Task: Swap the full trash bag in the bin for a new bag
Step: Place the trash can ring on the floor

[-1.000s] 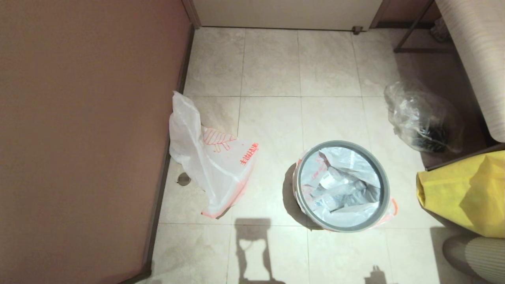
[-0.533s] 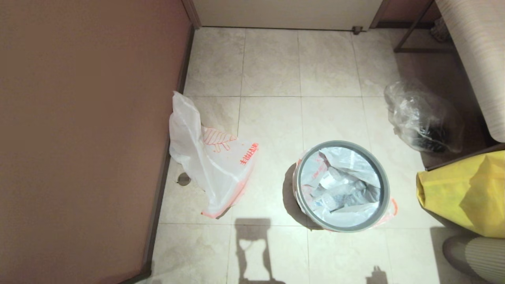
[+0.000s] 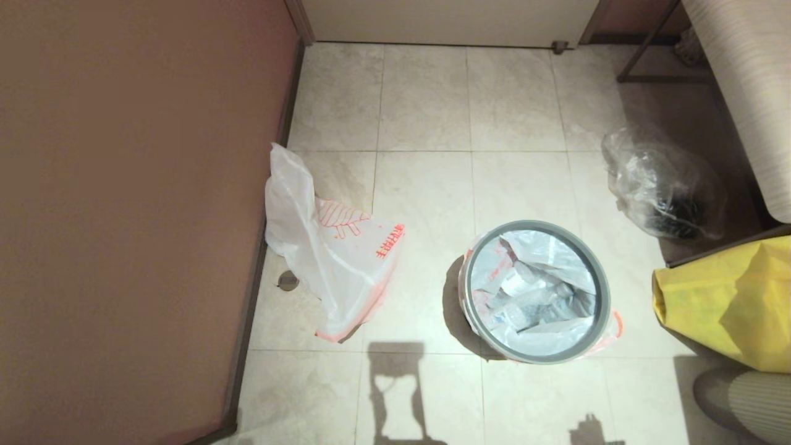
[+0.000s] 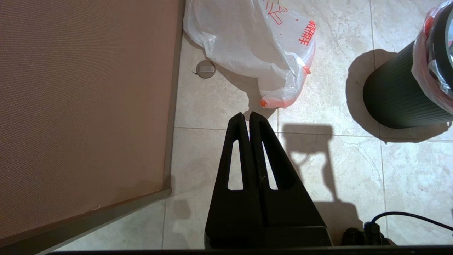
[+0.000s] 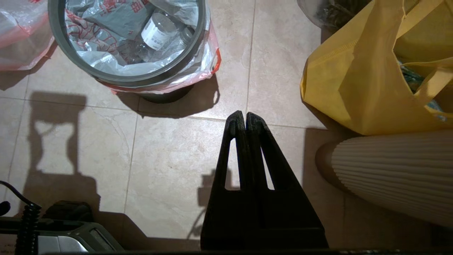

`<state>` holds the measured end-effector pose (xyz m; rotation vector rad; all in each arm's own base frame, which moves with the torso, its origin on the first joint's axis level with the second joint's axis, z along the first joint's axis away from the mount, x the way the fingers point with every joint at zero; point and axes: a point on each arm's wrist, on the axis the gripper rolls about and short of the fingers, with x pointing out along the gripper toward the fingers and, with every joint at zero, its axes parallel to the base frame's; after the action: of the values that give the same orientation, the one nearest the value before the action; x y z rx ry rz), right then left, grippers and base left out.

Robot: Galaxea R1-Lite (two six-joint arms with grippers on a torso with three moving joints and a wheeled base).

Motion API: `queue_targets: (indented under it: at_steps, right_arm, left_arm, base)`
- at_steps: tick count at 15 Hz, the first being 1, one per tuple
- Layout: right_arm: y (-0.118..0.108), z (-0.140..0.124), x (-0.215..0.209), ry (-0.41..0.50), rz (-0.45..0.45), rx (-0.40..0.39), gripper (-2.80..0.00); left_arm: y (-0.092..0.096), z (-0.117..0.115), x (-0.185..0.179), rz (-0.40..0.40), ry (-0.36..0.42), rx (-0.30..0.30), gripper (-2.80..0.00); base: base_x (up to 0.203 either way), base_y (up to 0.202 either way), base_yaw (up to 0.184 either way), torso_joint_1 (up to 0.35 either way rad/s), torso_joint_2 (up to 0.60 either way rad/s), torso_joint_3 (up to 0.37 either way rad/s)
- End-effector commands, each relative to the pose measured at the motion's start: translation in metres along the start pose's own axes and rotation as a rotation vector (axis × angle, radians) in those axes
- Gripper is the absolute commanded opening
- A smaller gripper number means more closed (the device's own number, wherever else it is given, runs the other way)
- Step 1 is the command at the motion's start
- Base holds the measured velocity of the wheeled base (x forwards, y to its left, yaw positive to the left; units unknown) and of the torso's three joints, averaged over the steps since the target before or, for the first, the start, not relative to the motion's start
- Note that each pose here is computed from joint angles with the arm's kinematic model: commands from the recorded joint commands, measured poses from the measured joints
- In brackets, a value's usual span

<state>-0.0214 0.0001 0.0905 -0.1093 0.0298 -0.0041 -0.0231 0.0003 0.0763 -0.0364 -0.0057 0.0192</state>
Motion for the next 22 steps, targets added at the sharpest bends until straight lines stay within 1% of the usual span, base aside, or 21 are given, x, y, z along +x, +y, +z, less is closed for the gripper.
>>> queue_targets:
  at_steps: [1, 3, 5, 7, 9, 11, 12, 14, 15, 16, 17, 18, 19, 22]
  right_arm:
    - [-0.003, 0.024, 0.010, 0.072, -0.003, -0.008, -2.80]
    - [-0.006, 0.053, 0.028, 0.130, -0.003, -0.014, -2.80]
    - [-0.009, 0.080, 0.056, 0.194, 0.002, -0.017, -2.80]
    - [-0.011, 0.100, 0.093, 0.257, 0.005, -0.020, -2.80]
    - [-0.011, 0.111, 0.138, 0.337, 0.014, -0.029, -2.80]
    - [-0.002, 0.107, 0.185, 0.436, 0.023, -0.053, -2.80]
    - [0.007, 0.101, 0.210, 0.478, 0.021, -0.068, -2.80]
    - [0.030, 0.091, 0.254, 0.521, 0.015, -0.076, -2.80]
    - [0.041, 0.088, 0.269, 0.534, 0.013, -0.070, -2.80]
    - [0.052, 0.087, 0.283, 0.549, 0.011, -0.046, -2.80]
    - [0.058, 0.087, 0.287, 0.586, 0.016, 0.000, -2.80]
    - [0.061, 0.090, 0.289, 0.611, 0.037, 0.070, -2.80]
    - [0.062, 0.091, 0.291, 0.615, 0.057, 0.113, -2.80]
    - [0.063, 0.085, 0.298, 0.642, 0.048, 0.133, -2.80]
  left_arm:
    - [0.000, 0.000, 0.000, 0.001, 0.001, 0.000, -2.80]
    - [0.000, 0.000, 0.000, 0.000, 0.001, 0.000, -2.80]
    - [0.000, 0.000, 0.000, 0.001, 0.001, 0.000, -2.80]
    - [0.000, 0.000, 0.000, 0.001, 0.001, 0.000, -2.80]
    - [0.000, 0.000, 0.000, 0.001, 0.001, 0.000, -2.80]
    - [0.000, 0.000, 0.000, 0.001, 0.001, 0.000, -2.80]
    - [0.000, 0.000, 0.000, 0.001, 0.001, 0.000, -2.80]
    - [0.000, 0.000, 0.000, 0.001, 0.001, 0.000, -2.80]
    - [0.000, 0.000, 0.000, 0.001, 0.001, 0.000, -2.80]
    - [0.000, 0.000, 0.000, 0.001, 0.001, 0.000, -2.80]
    - [0.000, 0.000, 0.000, 0.001, 0.001, 0.000, -2.80]
    - [0.000, 0.000, 0.000, 0.001, 0.001, 0.000, -2.80]
    - [0.000, 0.000, 0.000, 0.001, 0.001, 0.000, -2.80]
    - [0.000, 0.000, 0.000, 0.001, 0.001, 0.000, -2.80]
  base:
    - [0.000, 0.000, 0.000, 0.000, 0.00, 0.000]
    - [0.000, 0.000, 0.000, 0.000, 0.00, 0.000]
    - [0.000, 0.000, 0.000, 0.000, 0.00, 0.000]
    - [0.000, 0.000, 0.000, 0.000, 0.00, 0.000]
    - [0.000, 0.000, 0.000, 0.000, 0.00, 0.000]
    - [0.000, 0.000, 0.000, 0.000, 0.00, 0.000]
    - [0.000, 0.000, 0.000, 0.000, 0.00, 0.000]
    - [0.000, 0.000, 0.000, 0.000, 0.00, 0.000]
    - [0.000, 0.000, 0.000, 0.000, 0.00, 0.000]
    - [0.000, 0.000, 0.000, 0.000, 0.00, 0.000]
    - [0.000, 0.000, 0.000, 0.000, 0.00, 0.000]
    - [0.000, 0.000, 0.000, 0.000, 0.00, 0.000]
    - [0.000, 0.000, 0.000, 0.000, 0.00, 0.000]
    - [0.000, 0.000, 0.000, 0.000, 0.00, 0.000]
